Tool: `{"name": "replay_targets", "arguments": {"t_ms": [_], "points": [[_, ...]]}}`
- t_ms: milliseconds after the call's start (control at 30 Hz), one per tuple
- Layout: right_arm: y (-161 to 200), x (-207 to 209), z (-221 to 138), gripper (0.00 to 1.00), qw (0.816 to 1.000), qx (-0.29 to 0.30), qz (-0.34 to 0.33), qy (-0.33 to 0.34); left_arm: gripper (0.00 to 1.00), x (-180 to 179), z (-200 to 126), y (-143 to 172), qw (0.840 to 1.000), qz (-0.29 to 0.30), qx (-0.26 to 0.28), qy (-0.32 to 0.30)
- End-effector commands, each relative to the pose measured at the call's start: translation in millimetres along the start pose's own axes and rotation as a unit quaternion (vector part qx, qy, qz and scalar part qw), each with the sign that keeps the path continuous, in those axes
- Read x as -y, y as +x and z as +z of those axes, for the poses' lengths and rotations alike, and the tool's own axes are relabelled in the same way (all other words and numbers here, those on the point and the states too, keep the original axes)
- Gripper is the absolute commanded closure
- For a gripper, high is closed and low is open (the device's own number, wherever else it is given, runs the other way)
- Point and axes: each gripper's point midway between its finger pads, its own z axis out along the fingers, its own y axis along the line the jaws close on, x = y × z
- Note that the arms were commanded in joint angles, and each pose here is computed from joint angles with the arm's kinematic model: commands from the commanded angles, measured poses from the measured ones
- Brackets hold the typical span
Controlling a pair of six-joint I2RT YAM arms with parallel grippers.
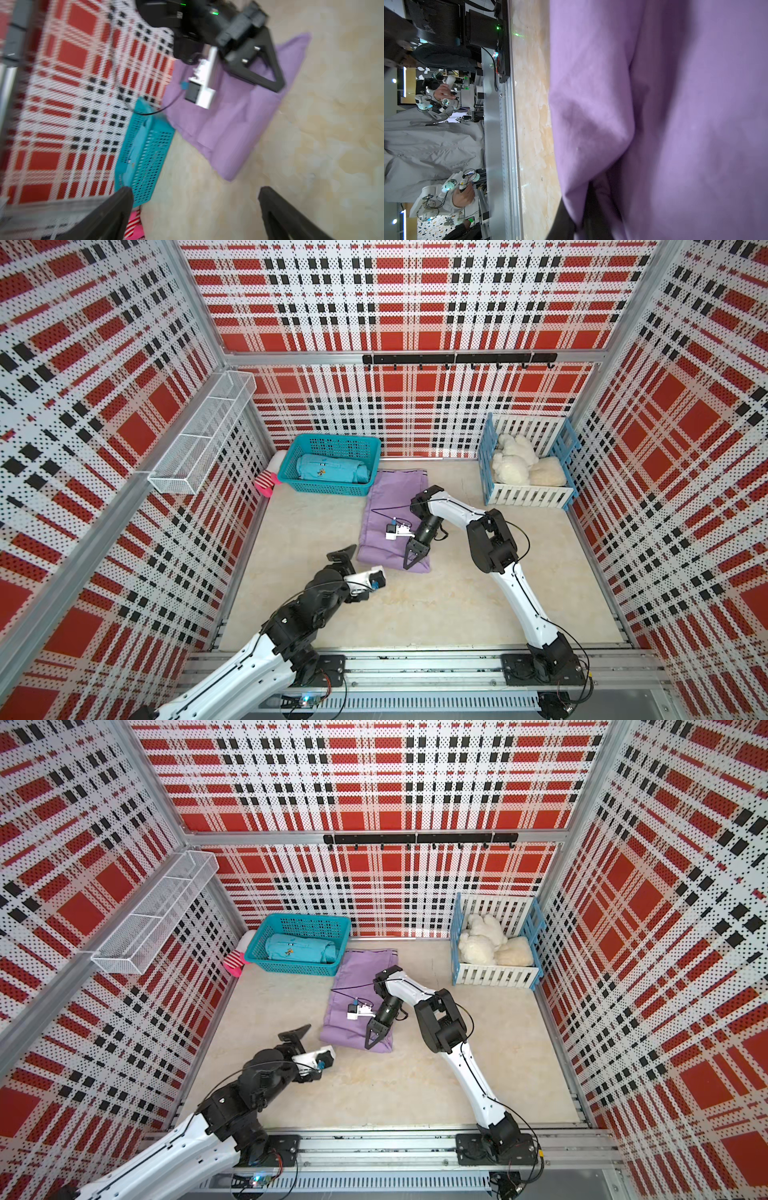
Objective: Roll up the long pants
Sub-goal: Roll the long pant at the center of the board.
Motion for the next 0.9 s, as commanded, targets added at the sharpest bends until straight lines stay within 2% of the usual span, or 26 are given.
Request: {"name": "replay_targets", "arguments": {"t_ms": [0,100,233,367,500,633,733,833,867], "points": [[1.3,7.2,10.6,1.0,1.0,-0.005,0.01,-0.011,0.02,37.6,11.9,0.9,0.992,0.095,-0.009,0.085],[0.8,8.3,11.2,1.0,1.0,-0.005,0.012,-0.012,0.07,42.4,27.9,0.6,0.986,0.126,-0.022,0.107],[2.9,10.4,14.6,1.0,1.0,-0.007,0.019,-0.015,0.09,42.8,51.2,-1.8,0.983,0.131,0.001,0.131],[4.8,11.9,18.1,1.0,1.0,-0.018,0.02,-0.01,0.11,37.2,72.2,3.7,0.981,0.14,-0.012,0.134],[2.4,10.2,17.5,1.0,1.0,-0.017,0.017,-0.008,0.12,30.5,86.4,-5.8,0.981,0.146,0.005,0.128],[-1.0,8.7,16.0,0.99,1.0,-0.011,0.013,-0.009,0.17,35.6,101.6,-1.1,0.976,0.162,-0.012,0.146],[-1.3,6.8,15.5,0.99,1.0,-0.009,0.014,-0.012,0.28,41.4,106.9,2.5,0.973,0.162,-0.011,0.166],[-1.5,4.6,15.4,0.98,1.0,-0.008,0.011,-0.014,0.51,48.0,112.6,15.1,0.97,0.154,-0.019,0.187],[-1.1,4.2,15.0,0.97,1.0,-0.008,0.012,-0.014,0.56,50.5,114.2,20.3,0.968,0.153,-0.025,0.195]]}}
